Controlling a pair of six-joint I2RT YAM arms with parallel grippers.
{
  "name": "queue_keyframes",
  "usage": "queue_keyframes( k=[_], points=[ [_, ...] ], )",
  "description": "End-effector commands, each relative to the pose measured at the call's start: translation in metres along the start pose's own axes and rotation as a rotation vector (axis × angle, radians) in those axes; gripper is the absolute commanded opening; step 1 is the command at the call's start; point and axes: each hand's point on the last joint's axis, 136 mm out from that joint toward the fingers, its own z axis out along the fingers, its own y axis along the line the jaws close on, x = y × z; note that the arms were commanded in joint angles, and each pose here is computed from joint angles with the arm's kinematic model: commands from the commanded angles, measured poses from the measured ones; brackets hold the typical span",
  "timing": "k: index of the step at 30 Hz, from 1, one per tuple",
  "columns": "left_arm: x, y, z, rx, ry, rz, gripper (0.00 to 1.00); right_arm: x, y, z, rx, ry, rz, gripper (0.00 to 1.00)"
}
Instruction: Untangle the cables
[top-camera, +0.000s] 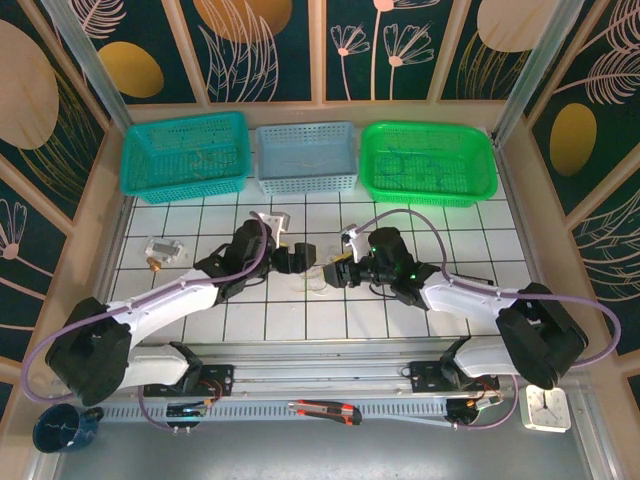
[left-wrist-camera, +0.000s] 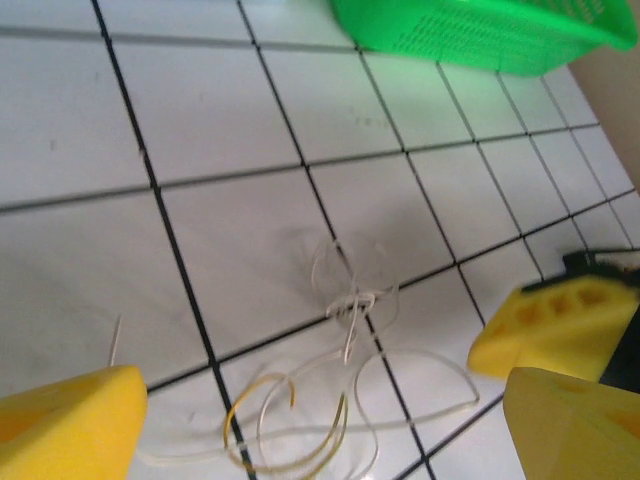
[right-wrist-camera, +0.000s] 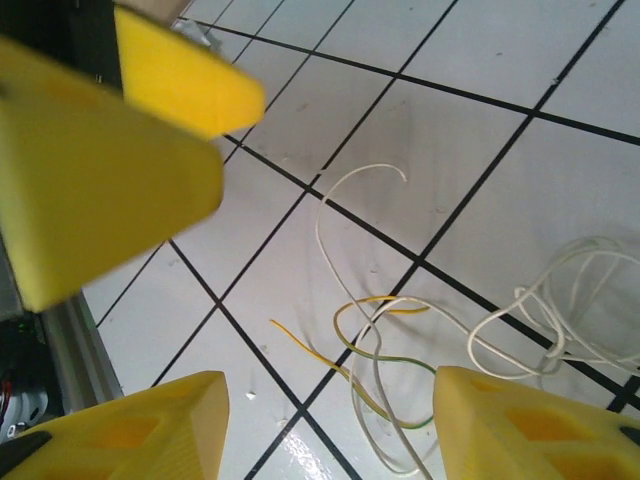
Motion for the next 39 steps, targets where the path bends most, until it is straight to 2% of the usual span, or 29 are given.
queue_keyframes(
  k=[1, 13, 22, 23, 26, 31, 39],
  points=[
    [0.008, -0.001, -0.005, 0.018, 0.024, -0.043, 0.92, 0.013, -0.011, -0.005, 0.066, 0.03, -0.029, 0.58],
    [-0.009, -0.014, 0.002, 0.056, -0.007, -0.031, 0.94, 0.045, -0.026, -0.007, 0.117, 0.087, -0.032, 0.62],
    [-0.013, -0.016, 0.001, 0.072, -0.033, -0.031, 0.94, 0.031, -0.051, 0.024, 0.205, 0.078, -0.08, 0.61],
    [-0.013, -0.016, 0.002, 0.074, -0.038, -0.034, 0.94, 0.024, -0.051, 0.029, 0.203, 0.066, -0.084, 0.56],
    [-0.013, -0.013, 0.003, 0.065, -0.048, -0.035, 0.94, 0.005, -0.041, 0.039, 0.157, 0.044, -0.088, 0.01],
    [-0.017, -0.001, -0.003, 0.021, -0.112, -0.029, 0.96, -0.055, 0.004, 0.024, 0.027, -0.035, -0.083, 0.0],
    [-0.036, -0.002, -0.034, 0.059, -0.312, 0.008, 0.99, -0.164, 0.052, -0.037, -0.042, -0.227, -0.055, 0.0]
  ],
)
